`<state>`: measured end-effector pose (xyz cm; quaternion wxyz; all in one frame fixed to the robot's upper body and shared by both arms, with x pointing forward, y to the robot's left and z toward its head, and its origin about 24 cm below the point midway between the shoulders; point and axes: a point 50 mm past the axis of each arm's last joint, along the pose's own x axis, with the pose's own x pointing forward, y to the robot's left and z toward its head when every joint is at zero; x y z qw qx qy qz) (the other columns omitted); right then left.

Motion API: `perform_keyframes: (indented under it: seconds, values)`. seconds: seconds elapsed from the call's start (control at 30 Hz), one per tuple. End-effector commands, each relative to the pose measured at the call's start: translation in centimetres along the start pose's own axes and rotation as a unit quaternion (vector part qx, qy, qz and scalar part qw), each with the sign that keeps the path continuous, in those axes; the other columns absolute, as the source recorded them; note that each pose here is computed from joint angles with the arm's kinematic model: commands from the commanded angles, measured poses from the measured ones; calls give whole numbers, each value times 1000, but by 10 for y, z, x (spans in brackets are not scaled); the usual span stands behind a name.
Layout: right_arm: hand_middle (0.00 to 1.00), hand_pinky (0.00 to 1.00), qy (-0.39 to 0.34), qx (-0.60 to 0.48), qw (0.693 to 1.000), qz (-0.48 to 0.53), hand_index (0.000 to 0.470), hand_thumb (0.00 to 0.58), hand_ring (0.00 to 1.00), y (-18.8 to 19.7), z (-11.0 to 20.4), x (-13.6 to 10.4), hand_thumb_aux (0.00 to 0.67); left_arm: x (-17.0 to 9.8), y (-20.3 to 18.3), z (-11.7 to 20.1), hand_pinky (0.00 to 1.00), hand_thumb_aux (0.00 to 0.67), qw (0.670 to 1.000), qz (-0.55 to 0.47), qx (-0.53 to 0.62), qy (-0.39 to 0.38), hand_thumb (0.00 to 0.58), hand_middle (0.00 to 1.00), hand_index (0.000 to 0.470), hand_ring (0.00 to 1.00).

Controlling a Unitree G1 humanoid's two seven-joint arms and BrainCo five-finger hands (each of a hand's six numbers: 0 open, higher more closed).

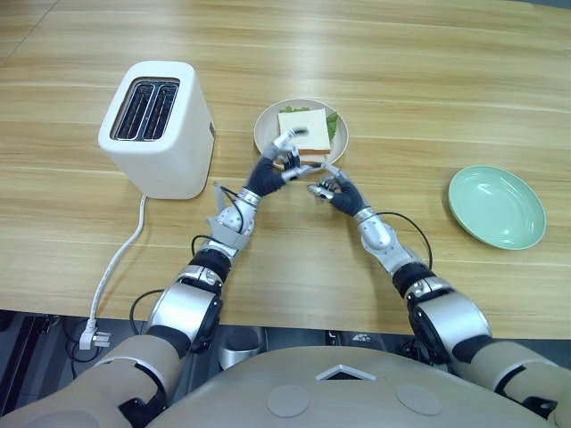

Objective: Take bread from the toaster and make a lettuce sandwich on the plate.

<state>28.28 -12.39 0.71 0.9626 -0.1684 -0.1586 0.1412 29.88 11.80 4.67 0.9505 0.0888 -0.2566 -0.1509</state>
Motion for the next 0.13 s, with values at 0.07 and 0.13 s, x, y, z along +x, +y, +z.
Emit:
perform_keyframes:
  seconds: [0.07, 0.13]
  values:
    - [0, 0, -56, 40, 990, -123, 0, 0, 0, -42, 13, 0, 0, -8, 31, 0, 0, 0, 993, 114, -35, 2, 0, 0, 0, 0]
    - [0, 0, -38, 36, 990, -130, 0, 0, 0, -42, 9, 0, 0, -12, 35, -2, 0, 0, 991, 132, -37, 12, 0, 0, 0, 0]
